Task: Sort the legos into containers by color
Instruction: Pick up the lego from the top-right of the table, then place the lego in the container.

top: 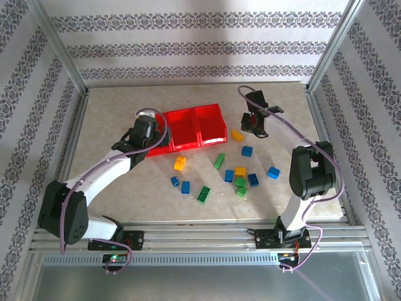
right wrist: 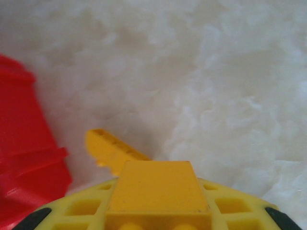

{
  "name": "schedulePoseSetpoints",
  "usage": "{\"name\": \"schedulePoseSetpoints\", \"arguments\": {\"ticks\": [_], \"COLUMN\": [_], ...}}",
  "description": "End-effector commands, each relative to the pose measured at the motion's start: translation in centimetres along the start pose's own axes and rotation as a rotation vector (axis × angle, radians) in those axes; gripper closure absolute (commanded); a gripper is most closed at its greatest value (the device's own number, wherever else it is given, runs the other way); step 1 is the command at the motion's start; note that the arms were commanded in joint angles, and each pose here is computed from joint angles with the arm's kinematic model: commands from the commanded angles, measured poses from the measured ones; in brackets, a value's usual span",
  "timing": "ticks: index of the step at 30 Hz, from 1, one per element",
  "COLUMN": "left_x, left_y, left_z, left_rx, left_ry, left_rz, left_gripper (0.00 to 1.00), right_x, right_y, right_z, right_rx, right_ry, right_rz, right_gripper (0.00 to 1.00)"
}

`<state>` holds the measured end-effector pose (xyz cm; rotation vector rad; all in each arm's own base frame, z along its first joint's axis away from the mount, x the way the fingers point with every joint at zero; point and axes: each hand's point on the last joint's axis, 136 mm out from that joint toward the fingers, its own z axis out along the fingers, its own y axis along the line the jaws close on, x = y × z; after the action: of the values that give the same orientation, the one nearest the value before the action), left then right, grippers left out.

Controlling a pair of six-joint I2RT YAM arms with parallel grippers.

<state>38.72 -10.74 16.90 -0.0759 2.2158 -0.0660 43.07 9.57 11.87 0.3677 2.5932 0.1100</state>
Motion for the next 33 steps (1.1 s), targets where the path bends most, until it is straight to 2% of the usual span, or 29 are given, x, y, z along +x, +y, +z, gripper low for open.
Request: {"name": "schedulePoseSetpoints", "arguments": {"ticks": [1,7,13,22,33], "left_x": [-0.7,-0.7,-0.5,-0.2,0.5], "left_y": [-0.9,-1.0,-0.8,0.2,0.7], "left_z": [0.0,0.1,-0.3,-1.7,-2.4], "left_rx": [0.02,0.024,0.023,0.017,0.012], "left_ry": [-0.028,-0.028,-0.029,-0.07,-0.07], "left_rz": [-0.023,-0.034,-0.043,-0.069,-0.064], "left_gripper": [0.0,0.0,0.0,0.0,0.0], "right_x": [-0.9,-0.3,0.9,2.1,3.3], "right_y": [3.3,9.8,14.1,15.5,15.0], "right_z": [-2.3,-3.1,-1.1,2.7,4.5], "right_rx": [-0.037,-0.13,-0.164,-0.159,-0.139], "right_ry": [-0.077,-0.12,-0.09,-0.019,0.021], "right_rz": [-0.091,-0.227,-0.322,-0.331,-0.32], "right_gripper": [0.79,0.79,0.8,0.78,0.64]}}
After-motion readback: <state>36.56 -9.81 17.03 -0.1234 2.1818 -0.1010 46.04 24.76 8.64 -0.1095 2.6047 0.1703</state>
